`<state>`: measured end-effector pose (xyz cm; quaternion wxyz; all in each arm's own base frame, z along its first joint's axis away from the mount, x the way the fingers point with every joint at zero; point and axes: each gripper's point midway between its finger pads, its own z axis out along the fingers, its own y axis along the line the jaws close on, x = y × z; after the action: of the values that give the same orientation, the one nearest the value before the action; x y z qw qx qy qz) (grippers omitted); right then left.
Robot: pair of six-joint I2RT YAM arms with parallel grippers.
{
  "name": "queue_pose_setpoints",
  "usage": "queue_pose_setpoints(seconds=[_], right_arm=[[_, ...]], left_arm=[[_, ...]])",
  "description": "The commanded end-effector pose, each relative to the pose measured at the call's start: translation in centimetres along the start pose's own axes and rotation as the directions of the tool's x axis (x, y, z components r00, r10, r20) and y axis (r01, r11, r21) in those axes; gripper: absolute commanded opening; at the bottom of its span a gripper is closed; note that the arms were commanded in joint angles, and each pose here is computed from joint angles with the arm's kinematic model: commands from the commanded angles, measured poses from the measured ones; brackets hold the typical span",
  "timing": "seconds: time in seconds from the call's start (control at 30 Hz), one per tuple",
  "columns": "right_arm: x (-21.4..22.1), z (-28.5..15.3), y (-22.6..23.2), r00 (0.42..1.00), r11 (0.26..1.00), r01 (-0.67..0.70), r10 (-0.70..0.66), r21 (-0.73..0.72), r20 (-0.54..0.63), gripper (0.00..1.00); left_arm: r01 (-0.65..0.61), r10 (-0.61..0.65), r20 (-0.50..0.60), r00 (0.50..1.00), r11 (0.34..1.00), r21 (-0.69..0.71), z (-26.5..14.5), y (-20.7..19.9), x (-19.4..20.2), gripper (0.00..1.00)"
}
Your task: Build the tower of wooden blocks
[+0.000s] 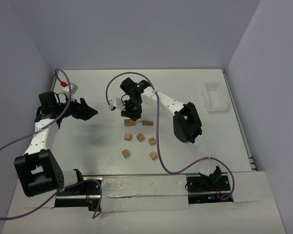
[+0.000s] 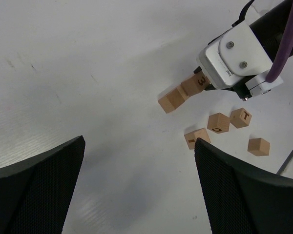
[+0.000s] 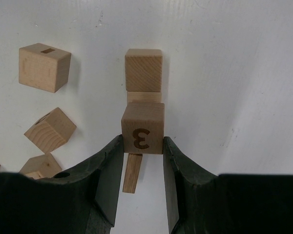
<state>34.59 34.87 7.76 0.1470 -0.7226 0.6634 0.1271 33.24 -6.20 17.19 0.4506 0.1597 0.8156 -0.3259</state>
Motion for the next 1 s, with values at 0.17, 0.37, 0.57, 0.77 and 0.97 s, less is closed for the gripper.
queue_pose_setpoints(seconds=[0.17, 0.37, 0.57, 0.77, 0.97], right_arm=[[-1.47, -0.58, -0.09, 1.0, 0.999, 0.024, -0.024, 0.029, 0.011, 0.14], [-1.79, -0.63, -0.01, 0.999, 0.999, 0.03, -0.03, 0.036, 0.012, 0.14], [-1.79, -0.39, 0.01, 1.0, 0.999, 0.027, -0.027, 0.032, 0.009, 0.15], [-1.62, -0.22, 0.01, 1.0, 0.999, 0.022, -0.022, 0.033, 0.005, 0.18], [-1.72, 0.0, 0.08, 1.0, 0.999, 0.022, -0.022, 0.033, 0.005, 0.25]], left_arm=[[-0.032, 0.031, 0.037, 0.999, 0.999, 0.024, -0.04, -0.16, -0.96, 0.99], [-0.033, 0.032, 0.035, 0.999, 0.999, 0.026, -0.02, -0.24, -0.89, 0.99], [-0.033, 0.032, 0.036, 0.999, 0.999, 0.025, -0.03, -0.23, -0.87, 0.99], [-0.033, 0.033, 0.036, 0.999, 0.999, 0.025, -0.03, -0.21, -0.89, 0.99], [-0.036, 0.035, 0.034, 0.999, 0.999, 0.024, -0.06, -0.22, -0.88, 0.99]])
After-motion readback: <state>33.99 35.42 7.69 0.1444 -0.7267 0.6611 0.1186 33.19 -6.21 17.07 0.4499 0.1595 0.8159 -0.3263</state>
